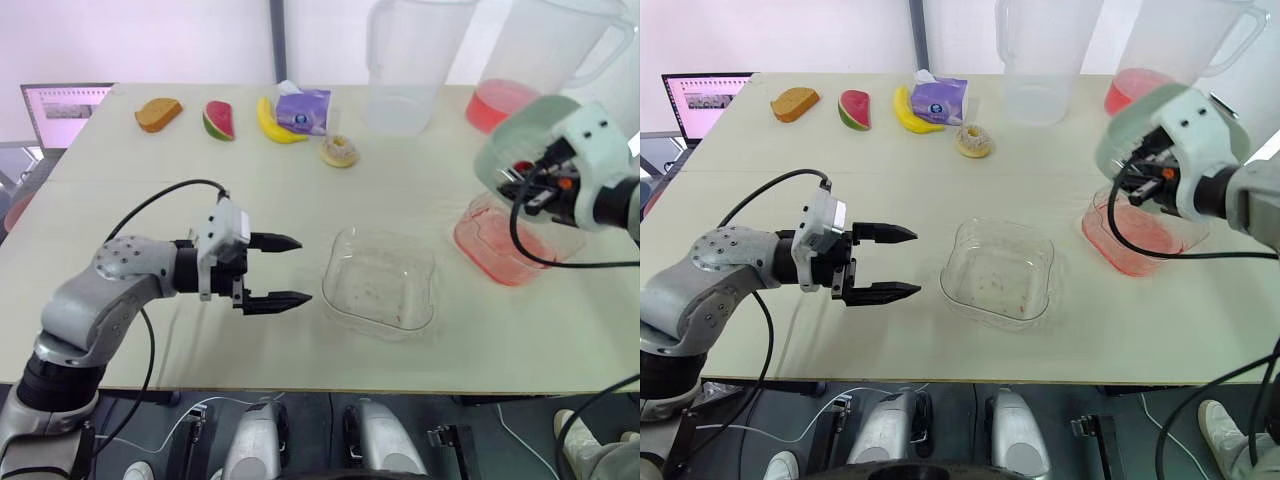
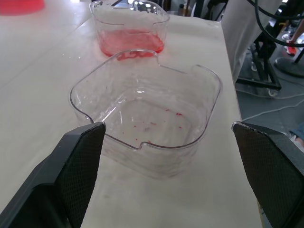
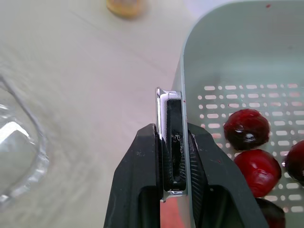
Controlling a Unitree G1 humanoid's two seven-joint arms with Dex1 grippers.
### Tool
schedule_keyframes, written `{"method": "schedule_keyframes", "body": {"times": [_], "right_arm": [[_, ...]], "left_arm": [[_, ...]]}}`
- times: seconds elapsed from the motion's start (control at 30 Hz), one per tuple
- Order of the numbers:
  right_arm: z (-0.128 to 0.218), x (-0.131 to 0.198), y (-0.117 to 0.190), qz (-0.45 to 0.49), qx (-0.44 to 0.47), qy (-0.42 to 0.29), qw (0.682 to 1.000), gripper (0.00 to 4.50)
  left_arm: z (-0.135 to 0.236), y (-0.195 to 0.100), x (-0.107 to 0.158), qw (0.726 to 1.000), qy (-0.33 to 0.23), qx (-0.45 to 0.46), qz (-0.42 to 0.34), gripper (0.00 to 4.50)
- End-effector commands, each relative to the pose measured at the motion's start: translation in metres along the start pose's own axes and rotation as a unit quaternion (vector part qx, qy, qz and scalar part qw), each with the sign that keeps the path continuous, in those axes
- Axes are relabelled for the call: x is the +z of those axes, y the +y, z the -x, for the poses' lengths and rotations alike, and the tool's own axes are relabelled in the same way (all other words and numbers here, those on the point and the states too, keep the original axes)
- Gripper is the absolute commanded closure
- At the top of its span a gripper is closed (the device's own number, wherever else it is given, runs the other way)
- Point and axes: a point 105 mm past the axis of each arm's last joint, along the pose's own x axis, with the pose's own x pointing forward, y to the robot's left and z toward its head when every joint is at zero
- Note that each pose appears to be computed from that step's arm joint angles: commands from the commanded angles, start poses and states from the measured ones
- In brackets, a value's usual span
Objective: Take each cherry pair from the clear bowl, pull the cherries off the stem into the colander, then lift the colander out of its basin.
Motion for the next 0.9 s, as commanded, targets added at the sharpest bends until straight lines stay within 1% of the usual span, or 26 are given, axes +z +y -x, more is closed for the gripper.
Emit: {"method": "schedule_keyframes", "body": {"times": [0.03,0.13,0.33,0.5,0.63,0.9], "right_arm": [[-0.016,0.026,0.022,0.025,0.056,-0.039,0.997,4.27],[-0.034,0.030,0.038,0.033,0.099,-0.037,0.994,4.27],[-0.070,0.018,0.055,0.026,0.146,-0.008,0.989,4.27],[-0.099,0.000,0.055,0.004,0.154,0.027,0.988,4.27],[-0.113,-0.013,0.052,-0.003,0.153,0.052,0.987,4.27],[-0.124,-0.027,0.052,-0.007,0.158,0.073,0.985,4.27]], "left_arm": [[0.008,0.016,0.009,0.997,-0.024,0.068,-0.012,0.00],[0.014,0.024,0.009,0.993,-0.036,0.111,-0.004,0.00],[0.023,0.023,0.003,0.986,-0.035,0.160,0.011,0.00],[0.026,0.013,0.000,0.985,-0.028,0.168,0.018,0.00],[0.026,0.010,0.000,0.985,-0.027,0.172,0.020,0.00],[0.027,0.008,-0.001,0.984,-0.025,0.175,0.024,0.00]]}}
